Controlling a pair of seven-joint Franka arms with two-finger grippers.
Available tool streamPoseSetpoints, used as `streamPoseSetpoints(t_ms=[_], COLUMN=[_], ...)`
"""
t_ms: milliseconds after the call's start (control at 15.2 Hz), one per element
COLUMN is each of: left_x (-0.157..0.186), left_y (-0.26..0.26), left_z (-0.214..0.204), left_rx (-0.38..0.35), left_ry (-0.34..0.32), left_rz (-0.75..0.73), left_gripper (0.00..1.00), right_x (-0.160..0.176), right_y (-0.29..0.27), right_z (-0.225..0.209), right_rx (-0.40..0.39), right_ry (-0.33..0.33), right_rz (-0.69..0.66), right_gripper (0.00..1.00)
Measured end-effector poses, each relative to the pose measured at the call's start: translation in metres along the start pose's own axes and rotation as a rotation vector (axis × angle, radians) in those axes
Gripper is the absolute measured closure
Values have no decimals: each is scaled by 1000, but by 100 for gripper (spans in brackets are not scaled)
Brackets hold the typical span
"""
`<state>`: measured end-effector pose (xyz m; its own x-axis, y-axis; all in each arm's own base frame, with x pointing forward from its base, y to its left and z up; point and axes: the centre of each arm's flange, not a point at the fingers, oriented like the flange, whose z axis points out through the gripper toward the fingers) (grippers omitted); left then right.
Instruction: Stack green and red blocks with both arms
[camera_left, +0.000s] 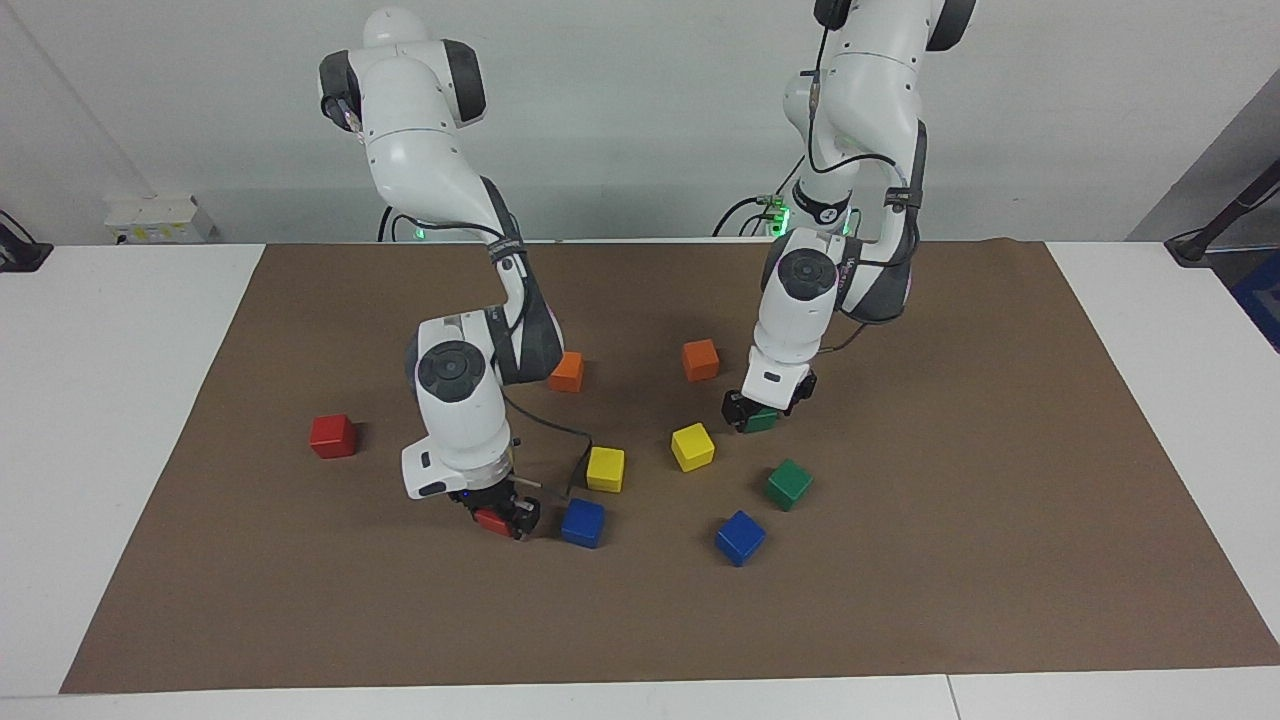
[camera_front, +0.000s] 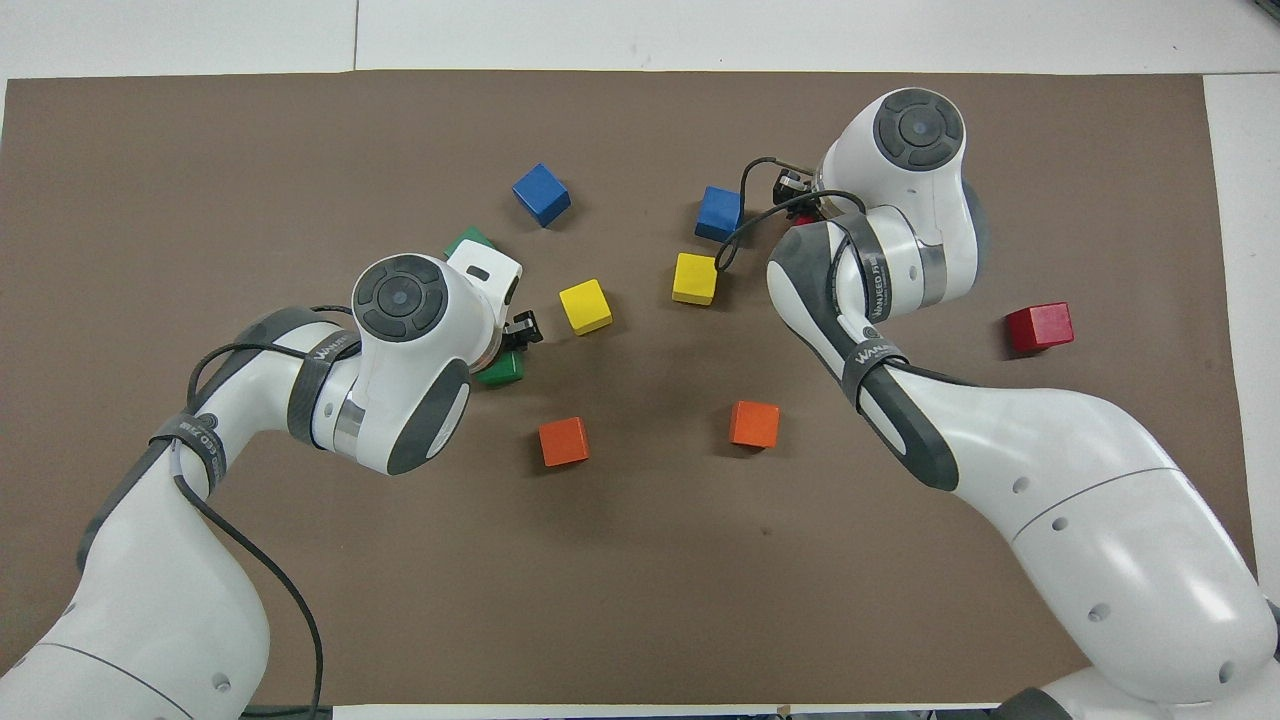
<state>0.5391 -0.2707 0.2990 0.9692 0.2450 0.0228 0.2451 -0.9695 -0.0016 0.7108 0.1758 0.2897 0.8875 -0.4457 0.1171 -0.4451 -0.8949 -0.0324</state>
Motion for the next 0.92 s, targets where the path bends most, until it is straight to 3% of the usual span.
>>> streamPoseSetpoints(t_ms=[66, 131, 328, 590, 721, 918], left_x=[-3, -5, 24, 115, 138, 148], left_y=[2, 3, -35, -185, -237, -245], left_z=[1, -2, -41, -91, -93, -71], left_rx=[5, 12, 33, 29, 30, 25], left_ry=[-7, -13, -13, 29, 49, 57], left_rz=[6, 12, 73, 226, 255, 267], left_gripper=[37, 45, 45, 45, 45, 45], right_x=[0, 0, -1, 11, 31, 50], right_y=[0, 0, 1, 21, 57, 150], right_z=[0, 0, -1, -32, -77, -130], right_rx=[1, 1, -8, -46, -52, -44], right_ry=[1, 1, -10, -49, -66, -88], right_rz=[0, 0, 0, -113, -239, -393], right_gripper=[45, 45, 45, 45, 45, 45])
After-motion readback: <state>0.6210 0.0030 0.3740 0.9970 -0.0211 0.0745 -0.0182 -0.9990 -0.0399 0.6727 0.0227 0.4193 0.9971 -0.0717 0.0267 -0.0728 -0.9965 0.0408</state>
